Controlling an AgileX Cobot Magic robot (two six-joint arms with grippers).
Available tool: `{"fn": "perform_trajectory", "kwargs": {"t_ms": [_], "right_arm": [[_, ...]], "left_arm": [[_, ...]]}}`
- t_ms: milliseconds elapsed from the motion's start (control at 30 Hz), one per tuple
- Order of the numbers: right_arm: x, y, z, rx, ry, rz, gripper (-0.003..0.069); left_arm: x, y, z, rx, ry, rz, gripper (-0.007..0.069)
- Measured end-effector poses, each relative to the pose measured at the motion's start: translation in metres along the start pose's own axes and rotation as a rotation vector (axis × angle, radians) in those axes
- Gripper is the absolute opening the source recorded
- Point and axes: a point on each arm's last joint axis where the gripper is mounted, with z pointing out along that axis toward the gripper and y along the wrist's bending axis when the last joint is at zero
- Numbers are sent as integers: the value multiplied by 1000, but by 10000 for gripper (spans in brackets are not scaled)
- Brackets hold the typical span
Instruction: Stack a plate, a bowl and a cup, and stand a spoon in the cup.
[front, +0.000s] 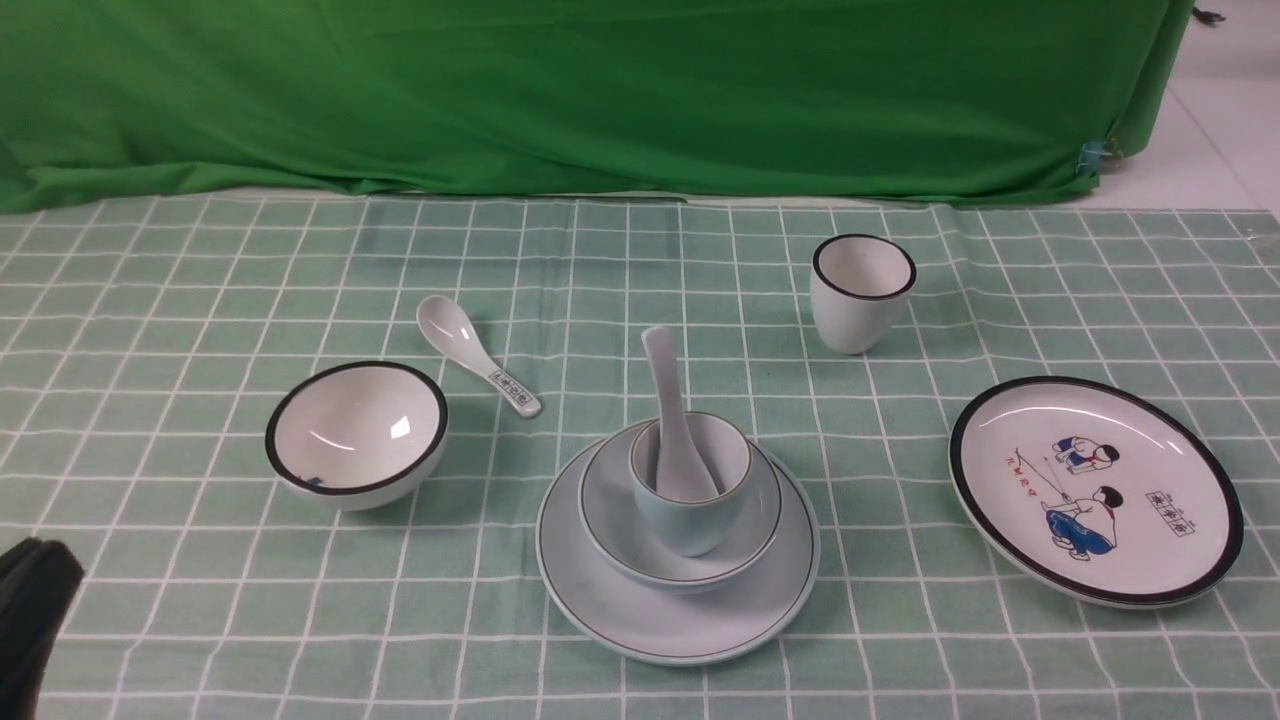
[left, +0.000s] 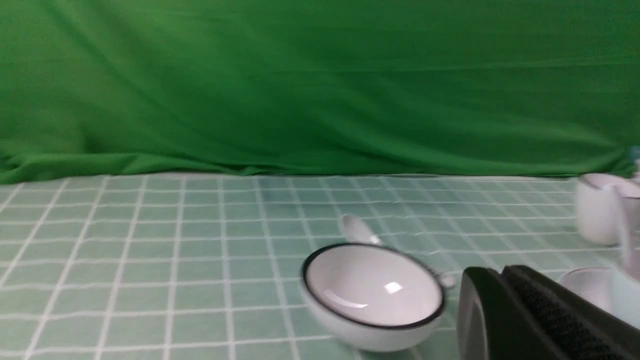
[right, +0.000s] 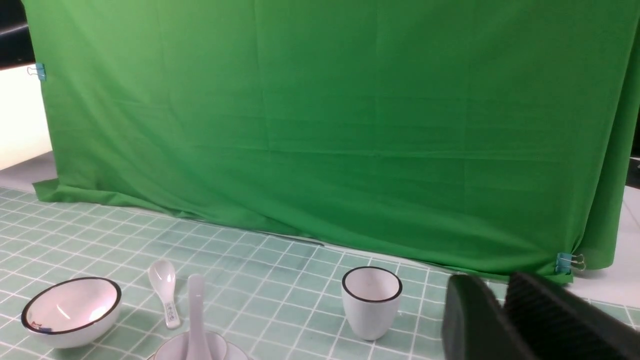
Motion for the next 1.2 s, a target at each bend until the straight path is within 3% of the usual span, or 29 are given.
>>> {"fn": "perform_trajectory", "kwargs": {"t_ms": [133,300,1200], "right_arm": [[0,0,0,0,-2,0,163],[0,0,0,0,-3,0,183],[0,0,0,-1,-3,6,235]], "left_arm": [[17,7,-1,-107,92,11,11],[25,6,-2,-96,175,21,11],[25,5,-2,-79,179,29,11]]}}
